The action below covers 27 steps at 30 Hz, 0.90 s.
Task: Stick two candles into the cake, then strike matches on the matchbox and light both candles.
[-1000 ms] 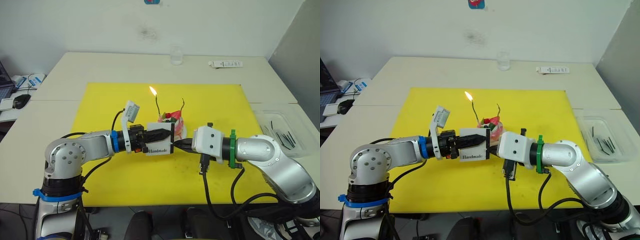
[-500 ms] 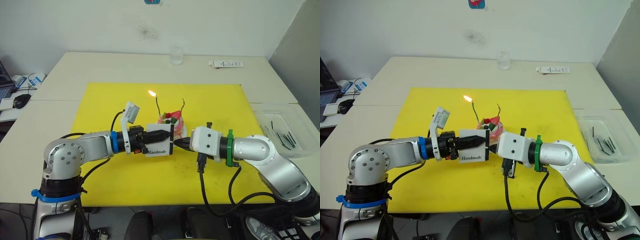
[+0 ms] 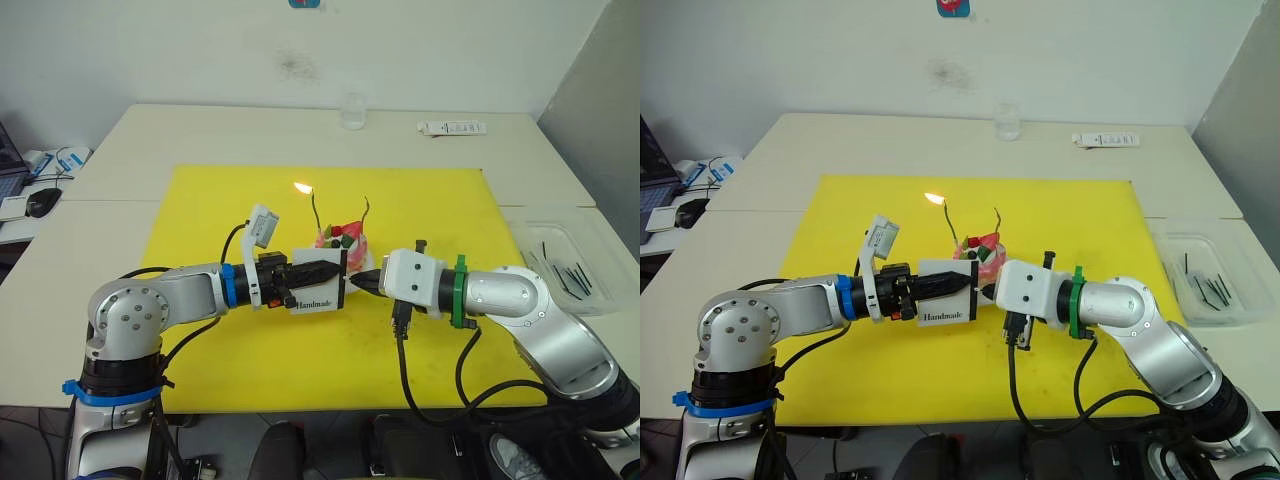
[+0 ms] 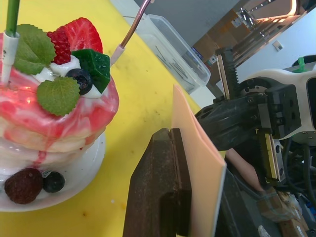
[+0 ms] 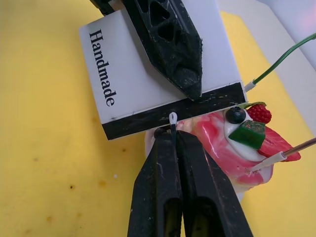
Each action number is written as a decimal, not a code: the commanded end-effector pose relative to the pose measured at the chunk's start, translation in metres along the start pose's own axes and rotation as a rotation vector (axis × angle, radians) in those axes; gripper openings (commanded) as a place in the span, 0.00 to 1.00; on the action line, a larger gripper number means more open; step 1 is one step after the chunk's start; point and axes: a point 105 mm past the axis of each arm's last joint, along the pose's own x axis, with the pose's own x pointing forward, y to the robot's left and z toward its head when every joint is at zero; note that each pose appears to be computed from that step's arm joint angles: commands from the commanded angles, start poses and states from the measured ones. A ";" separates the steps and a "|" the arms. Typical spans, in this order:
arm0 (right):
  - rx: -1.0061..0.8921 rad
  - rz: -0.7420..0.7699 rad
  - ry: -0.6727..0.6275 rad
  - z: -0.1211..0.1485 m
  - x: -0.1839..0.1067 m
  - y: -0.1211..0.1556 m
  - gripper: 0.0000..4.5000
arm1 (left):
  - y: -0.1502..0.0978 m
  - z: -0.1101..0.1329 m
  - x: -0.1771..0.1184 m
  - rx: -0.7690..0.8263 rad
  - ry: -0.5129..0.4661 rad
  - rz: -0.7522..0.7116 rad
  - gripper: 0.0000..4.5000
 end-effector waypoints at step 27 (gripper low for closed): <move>0.466 -0.333 0.129 -0.076 -0.046 -0.005 0.01 | -0.012 -0.004 -0.004 0.120 0.008 -0.028 0.00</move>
